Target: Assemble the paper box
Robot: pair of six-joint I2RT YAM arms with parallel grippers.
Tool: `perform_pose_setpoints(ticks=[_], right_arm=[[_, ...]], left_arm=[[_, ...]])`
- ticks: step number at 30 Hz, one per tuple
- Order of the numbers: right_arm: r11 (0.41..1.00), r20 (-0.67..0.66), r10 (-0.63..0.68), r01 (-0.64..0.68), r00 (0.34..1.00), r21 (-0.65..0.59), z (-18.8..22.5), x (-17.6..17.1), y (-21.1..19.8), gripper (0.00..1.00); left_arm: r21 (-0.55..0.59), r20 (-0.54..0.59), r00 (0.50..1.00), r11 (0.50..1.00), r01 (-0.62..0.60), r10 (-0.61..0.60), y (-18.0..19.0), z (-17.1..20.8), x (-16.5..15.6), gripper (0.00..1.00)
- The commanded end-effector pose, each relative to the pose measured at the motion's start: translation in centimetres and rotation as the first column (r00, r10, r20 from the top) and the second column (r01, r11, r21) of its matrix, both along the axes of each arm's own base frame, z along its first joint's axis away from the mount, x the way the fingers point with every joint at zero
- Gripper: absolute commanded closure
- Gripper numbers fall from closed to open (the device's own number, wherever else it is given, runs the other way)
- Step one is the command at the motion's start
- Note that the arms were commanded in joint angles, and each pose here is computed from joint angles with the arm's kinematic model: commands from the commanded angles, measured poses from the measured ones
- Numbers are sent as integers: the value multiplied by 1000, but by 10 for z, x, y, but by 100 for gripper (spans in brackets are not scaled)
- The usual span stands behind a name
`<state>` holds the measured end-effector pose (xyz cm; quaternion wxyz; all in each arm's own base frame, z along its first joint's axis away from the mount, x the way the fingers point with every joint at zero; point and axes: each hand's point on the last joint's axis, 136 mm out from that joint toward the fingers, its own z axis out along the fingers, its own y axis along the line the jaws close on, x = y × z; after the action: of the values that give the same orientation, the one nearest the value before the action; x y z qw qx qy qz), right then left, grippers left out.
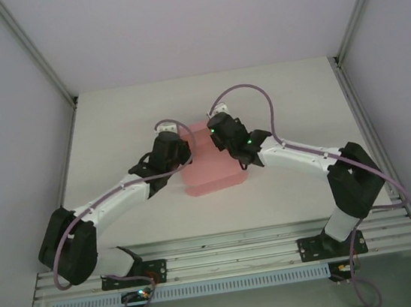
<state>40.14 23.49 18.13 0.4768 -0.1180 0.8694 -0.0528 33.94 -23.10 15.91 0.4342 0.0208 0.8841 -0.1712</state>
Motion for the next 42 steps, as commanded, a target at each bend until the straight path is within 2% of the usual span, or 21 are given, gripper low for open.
perform_pose_setpoints(ticks=[1, 7, 10, 11, 13, 16, 19, 24, 28, 29, 30, 33, 36, 38, 40, 41, 42], right_arm=[[930, 116, -307, 323, 945, -177, -3, 6, -67, 98], [811, 221, -372, 432, 901, -395, 3, 11, -89, 100], [795, 225, -366, 429, 903, -429, 1, 12, -91, 98], [805, 218, -358, 419, 908, -421, 0, 12, -89, 97], [865, 168, -302, 344, 938, -365, -9, 14, -77, 90], [963, 89, -176, 190, 980, -192, -18, 13, -48, 75], [998, 77, -55, 55, 996, -4, -11, 8, -21, 73], [969, 102, 179, -193, 979, 152, 10, -11, 16, 43], [887, 125, 365, -385, 923, 254, 33, -42, 38, 13], [866, 137, 397, -420, 908, 271, 37, -49, 41, 1], [850, 171, 402, -436, 900, 296, 49, -56, 39, 0], [841, 232, 341, -406, 911, 358, 68, -65, 21, 0], [871, 198, 192, -260, 961, 417, 73, -65, -18, 0], [886, 119, 66, -113, 991, 449, 65, -65, -51, 0], [893, 30, -55, 36, 998, 449, 51, -68, -87, 0], [895, 2, -97, 86, 995, 438, 45, -71, -101, 0], [898, -21, -134, 130, 991, 421, 38, -76, -114, 0]], left_arm=[[-82, 22, 993, 990, -112, 114, 7, 33, 5, 100], [-43, -2, 985, 984, -174, 174, 18, 35, 3, 100], [-20, -11, 981, 981, -195, 195, 22, 33, 4, 100], [-21, -10, 982, 982, -189, 189, 21, 33, 4, 100], [-32, -5, 985, 985, -171, 171, 16, 32, 5, 100], [-44, 2, 991, 990, -134, 134, 8, 32, 7, 100], [-40, -2, 992, 991, -126, 126, 6, 28, 8, 100], [-34, -9, 996, 996, -86, 86, -1, 23, 10, 100], [-25, -24, 996, 996, -89, 88, 2, 17, 12, 100], [-30, -26, 997, 996, -78, 77, 1, 18, 13, 100], [-33, -28, 998, 997, -65, 64, 1, 17, 15, 100], [-17, -42, 999, 999, 34, -35, -2, 17, 18, 100], [124, -64, 982, 975, 186, -179, -2, 14, 20, 100], [246, -83, 960, 928, 280, -268, 0, 10, 19, 100], [343, -114, 917, 851, 397, -382, -2, 7, 15, 100], [385, -141, 890, 804, 453, -434, -1, 3, 13, 100], [433, -178, 846, 732, 526, -503, -1, 0, 8, 100]])
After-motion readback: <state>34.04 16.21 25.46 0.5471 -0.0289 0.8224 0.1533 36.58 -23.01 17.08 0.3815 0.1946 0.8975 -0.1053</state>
